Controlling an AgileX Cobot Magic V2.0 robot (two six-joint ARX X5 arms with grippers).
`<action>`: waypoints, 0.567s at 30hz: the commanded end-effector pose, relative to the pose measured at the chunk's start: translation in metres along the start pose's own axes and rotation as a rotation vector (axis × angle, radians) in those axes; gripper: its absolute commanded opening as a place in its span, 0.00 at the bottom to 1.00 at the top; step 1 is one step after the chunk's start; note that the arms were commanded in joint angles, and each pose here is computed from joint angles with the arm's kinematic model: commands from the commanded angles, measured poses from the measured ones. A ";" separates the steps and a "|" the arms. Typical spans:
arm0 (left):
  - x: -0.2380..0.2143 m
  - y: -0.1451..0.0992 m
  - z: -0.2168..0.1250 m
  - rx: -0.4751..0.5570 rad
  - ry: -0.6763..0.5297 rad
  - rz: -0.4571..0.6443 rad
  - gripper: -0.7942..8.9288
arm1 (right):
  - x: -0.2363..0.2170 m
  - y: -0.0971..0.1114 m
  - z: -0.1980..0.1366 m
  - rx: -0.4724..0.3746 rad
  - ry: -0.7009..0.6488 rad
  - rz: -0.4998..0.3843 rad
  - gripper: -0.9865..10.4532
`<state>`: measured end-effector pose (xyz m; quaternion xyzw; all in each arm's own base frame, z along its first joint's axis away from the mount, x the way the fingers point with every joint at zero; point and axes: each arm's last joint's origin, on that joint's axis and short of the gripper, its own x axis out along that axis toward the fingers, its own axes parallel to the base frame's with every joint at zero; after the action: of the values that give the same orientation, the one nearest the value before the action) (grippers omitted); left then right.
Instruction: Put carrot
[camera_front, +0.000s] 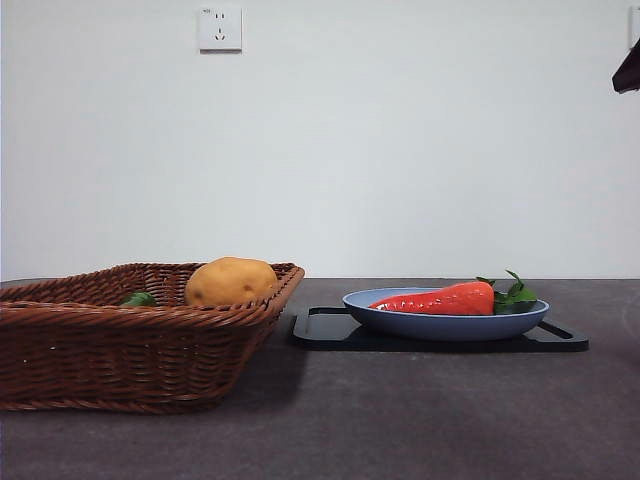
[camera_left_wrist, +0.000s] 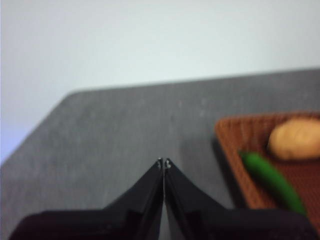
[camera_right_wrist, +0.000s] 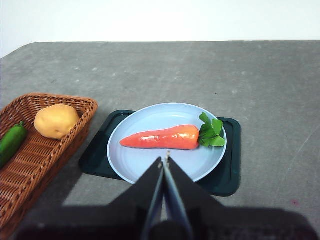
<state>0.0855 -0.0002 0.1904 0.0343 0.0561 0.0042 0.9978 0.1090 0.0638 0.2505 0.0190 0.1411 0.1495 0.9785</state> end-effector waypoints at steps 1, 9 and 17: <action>0.004 0.000 -0.010 0.003 0.020 0.005 0.09 | -0.001 0.001 0.004 0.012 -0.017 0.004 0.10; 0.011 -0.001 -0.032 0.004 0.085 0.007 0.09 | -0.001 0.001 0.004 0.012 -0.017 0.004 0.10; 0.013 -0.002 -0.038 -0.056 0.094 0.004 0.09 | -0.001 0.001 0.004 0.012 -0.017 0.004 0.10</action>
<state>0.0934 0.0005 0.1528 0.0174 0.1059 0.0081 0.9942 0.1090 0.0638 0.2506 0.0202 0.1411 0.1493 0.9785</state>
